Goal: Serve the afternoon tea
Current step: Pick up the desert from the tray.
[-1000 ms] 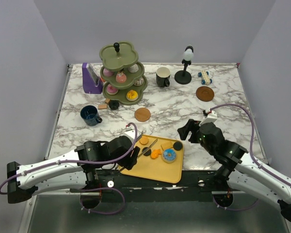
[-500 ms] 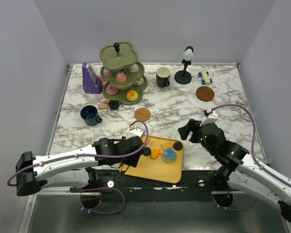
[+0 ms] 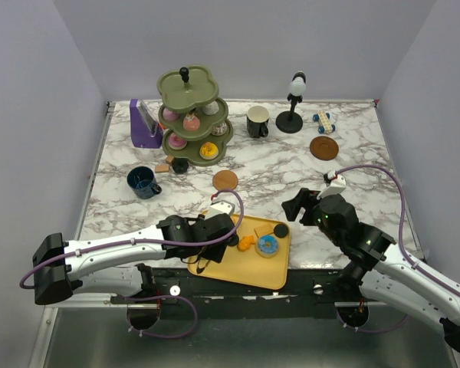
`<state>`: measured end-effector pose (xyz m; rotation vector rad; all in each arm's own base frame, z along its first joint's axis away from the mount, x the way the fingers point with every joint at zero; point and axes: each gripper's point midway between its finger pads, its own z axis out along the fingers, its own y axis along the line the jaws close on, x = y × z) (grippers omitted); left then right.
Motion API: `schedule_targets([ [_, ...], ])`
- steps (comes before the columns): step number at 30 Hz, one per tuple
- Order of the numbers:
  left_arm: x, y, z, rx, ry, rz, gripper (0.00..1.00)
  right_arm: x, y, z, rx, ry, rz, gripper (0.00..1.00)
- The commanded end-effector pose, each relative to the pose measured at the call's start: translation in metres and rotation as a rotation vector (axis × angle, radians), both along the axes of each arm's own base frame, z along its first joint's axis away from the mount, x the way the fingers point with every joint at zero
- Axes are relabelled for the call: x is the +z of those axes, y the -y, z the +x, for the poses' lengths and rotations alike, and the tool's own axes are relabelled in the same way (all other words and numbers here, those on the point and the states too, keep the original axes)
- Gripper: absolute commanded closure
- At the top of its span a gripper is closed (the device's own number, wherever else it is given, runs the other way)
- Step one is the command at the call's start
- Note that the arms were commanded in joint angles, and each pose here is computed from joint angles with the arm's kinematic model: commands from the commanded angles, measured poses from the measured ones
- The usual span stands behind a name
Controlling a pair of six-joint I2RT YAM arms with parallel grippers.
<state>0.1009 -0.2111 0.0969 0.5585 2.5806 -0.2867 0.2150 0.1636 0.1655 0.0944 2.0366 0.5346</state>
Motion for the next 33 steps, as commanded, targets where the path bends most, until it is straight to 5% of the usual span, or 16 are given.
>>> schedule_targets([
  [1,0.000,0.001,-0.002,0.019,-0.010,-0.005,0.36,0.002,0.002,0.002,-0.010,0.019,-0.004,0.17],
  [15,-0.016,0.001,-0.011,0.014,-0.068,0.007,0.40,0.002,0.003,0.001,-0.009,0.021,-0.002,0.17],
  [24,-0.008,-0.008,-0.015,0.035,-0.074,0.001,0.32,0.001,0.003,0.001,-0.009,0.020,0.001,0.17],
  [33,-0.015,0.003,-0.021,0.018,-0.112,-0.027,0.48,0.001,0.001,0.000,0.002,0.020,0.007,0.17],
])
